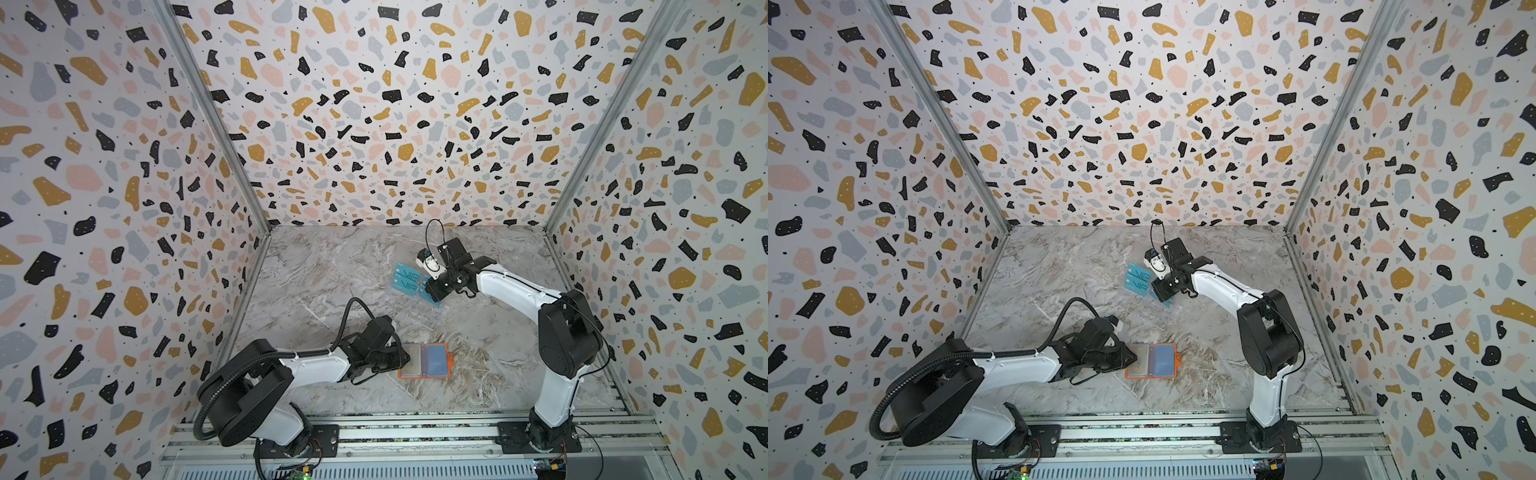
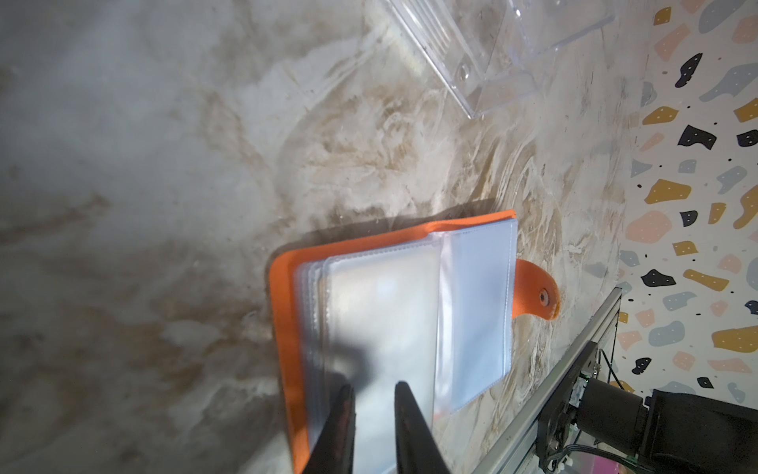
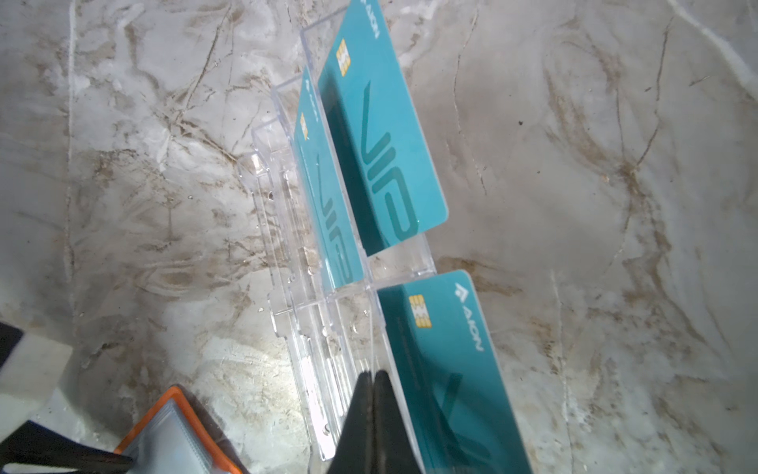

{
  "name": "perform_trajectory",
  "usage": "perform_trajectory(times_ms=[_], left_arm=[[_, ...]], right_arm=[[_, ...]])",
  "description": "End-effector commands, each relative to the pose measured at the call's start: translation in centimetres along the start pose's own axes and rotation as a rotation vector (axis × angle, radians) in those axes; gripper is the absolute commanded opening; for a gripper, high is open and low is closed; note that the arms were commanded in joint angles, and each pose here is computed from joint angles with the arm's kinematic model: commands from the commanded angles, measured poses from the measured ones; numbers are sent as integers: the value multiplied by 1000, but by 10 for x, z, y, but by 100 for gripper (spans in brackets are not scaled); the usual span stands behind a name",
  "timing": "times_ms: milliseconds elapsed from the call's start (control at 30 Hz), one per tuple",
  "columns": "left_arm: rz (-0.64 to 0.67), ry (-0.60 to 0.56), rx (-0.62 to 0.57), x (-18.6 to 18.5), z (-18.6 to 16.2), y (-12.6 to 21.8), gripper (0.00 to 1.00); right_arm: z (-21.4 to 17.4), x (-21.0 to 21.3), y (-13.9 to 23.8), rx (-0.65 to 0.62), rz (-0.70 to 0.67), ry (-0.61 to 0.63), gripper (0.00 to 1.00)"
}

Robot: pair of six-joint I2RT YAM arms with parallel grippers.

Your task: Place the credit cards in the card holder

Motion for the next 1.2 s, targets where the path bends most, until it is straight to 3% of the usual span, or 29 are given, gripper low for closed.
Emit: perform_trajectory(times_ms=[0,500,667,900,1167], left_arm=[[31,15,18,9,-6,0,21],[45,4,9,8,-3,1,21],[45,5,9,9,-4,2,21],[47,1,17,9,-5,2,21],[55,-1,22,11,-7,2,21]], right_arm=[[26,7,24,-77,-3,39,0],[52,32,92,-263,64,39,0],[22,51,107,-303,222,-113,0],[-47,76,92,-237,499,-404,0],[-125,77,57,-137,545,-663,0]])
Point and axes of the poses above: each gripper's point midway between its finger pads, its own y axis back along the fingers, its own x axis along the line the jaws close on, z = x × y, the point moved 4 cm from there along y, back along the fingers, and after that the axes turned 5 degrees about -y, right-handed, at the moved point
